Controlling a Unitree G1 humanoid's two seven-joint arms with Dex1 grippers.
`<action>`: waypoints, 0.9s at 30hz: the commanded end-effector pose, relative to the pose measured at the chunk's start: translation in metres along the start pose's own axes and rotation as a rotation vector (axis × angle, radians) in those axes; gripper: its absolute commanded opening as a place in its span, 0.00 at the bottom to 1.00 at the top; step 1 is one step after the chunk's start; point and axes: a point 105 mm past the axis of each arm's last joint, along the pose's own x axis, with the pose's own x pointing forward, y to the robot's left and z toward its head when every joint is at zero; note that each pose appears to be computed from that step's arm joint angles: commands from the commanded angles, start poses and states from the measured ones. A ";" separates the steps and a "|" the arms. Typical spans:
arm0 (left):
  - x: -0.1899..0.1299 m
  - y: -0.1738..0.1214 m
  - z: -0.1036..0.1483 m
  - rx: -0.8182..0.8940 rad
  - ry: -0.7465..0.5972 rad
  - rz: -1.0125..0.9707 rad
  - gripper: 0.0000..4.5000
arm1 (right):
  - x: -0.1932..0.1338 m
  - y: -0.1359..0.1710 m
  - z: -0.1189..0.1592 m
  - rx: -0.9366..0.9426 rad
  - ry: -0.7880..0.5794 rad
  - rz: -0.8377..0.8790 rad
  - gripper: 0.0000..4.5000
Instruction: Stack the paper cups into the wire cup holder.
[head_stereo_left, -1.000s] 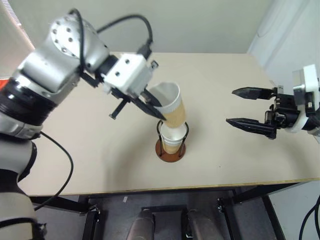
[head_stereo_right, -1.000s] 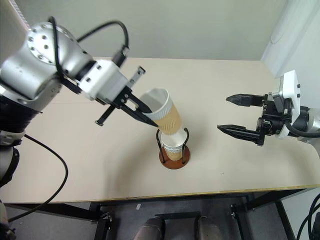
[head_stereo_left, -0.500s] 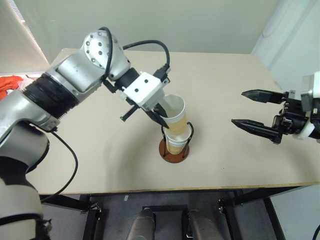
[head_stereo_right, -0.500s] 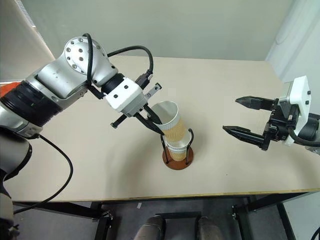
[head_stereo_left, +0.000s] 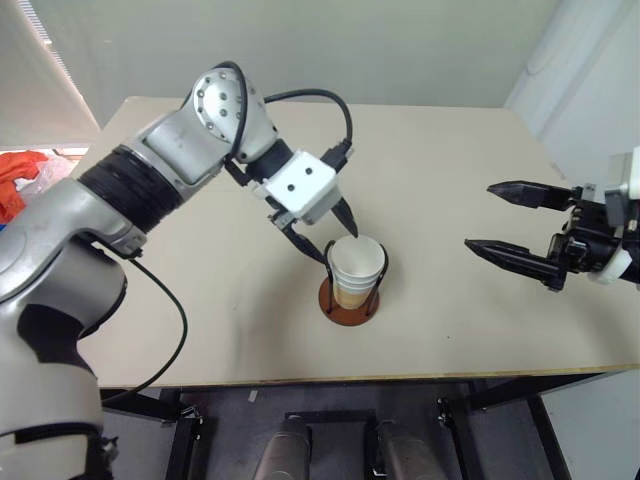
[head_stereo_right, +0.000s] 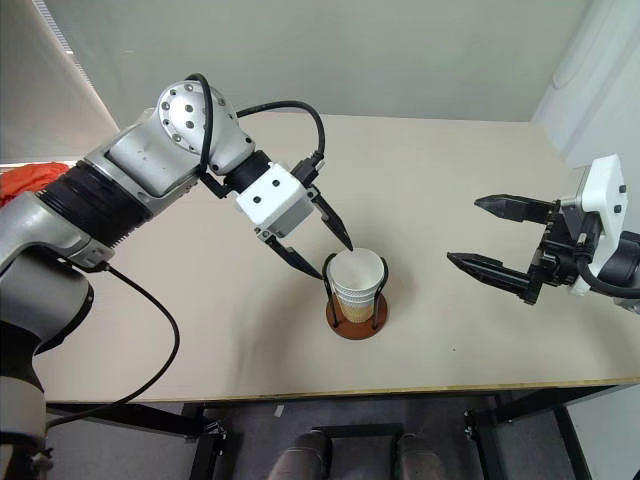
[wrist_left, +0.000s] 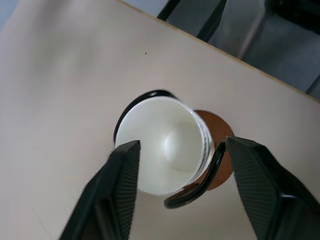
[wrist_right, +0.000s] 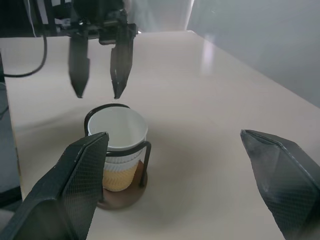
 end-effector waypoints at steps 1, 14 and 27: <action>-0.022 -0.001 0.006 -0.018 -0.023 0.054 0.66 | 0.004 0.002 0.007 -0.040 -0.008 0.052 1.00; -0.081 -0.102 -0.033 -0.746 -0.235 0.437 0.66 | 0.007 -0.030 -0.014 0.035 0.009 0.183 1.00; -0.093 -0.188 -0.044 -1.131 -0.316 0.806 0.66 | 0.003 -0.061 -0.031 0.056 0.063 0.203 1.00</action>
